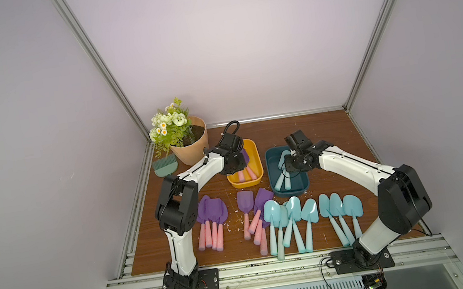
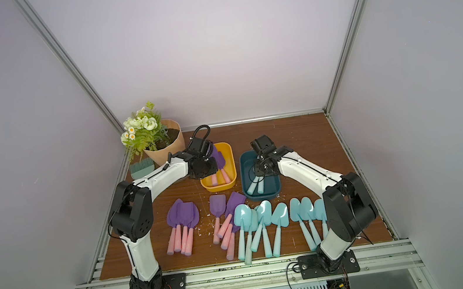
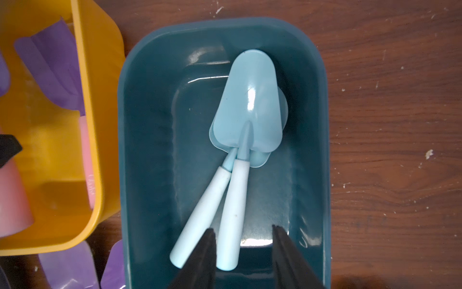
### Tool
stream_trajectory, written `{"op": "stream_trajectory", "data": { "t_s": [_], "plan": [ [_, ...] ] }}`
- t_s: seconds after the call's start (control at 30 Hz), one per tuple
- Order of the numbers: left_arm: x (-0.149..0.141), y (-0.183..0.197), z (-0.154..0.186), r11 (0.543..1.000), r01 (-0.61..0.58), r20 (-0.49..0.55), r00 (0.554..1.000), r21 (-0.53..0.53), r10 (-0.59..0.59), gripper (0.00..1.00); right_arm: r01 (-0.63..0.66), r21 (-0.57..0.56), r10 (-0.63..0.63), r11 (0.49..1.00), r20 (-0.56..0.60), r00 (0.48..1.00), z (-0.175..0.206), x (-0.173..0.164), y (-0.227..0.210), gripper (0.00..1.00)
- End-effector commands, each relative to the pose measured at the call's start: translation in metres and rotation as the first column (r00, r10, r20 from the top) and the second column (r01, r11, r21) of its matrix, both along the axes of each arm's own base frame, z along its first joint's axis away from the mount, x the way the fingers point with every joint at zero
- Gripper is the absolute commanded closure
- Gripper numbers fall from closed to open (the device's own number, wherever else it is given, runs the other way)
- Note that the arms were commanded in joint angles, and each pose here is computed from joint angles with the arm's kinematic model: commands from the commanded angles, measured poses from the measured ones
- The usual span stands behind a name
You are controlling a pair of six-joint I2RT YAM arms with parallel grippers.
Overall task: Sort the small shovels by color and place them into the storage box
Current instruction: Place the shovel in the storage box.
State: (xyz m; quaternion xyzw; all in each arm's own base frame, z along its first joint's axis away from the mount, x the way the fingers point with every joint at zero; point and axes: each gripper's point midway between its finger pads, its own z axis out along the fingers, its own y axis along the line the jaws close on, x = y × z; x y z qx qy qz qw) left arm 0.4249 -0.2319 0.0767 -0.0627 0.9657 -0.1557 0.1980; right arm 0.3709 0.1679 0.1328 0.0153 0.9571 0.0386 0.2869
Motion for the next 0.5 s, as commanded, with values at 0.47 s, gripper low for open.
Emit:
{"op": "stream_trajectory", "data": {
  "t_s": [0.47],
  "plan": [
    [0.015,-0.008,-0.02,0.997,-0.065,-0.034,0.997,-0.05,0.063,0.9,0.013,0.012,-0.012,1.0,-0.036,0.999,-0.019,-0.017,-0.004,0.59]
  ]
}}
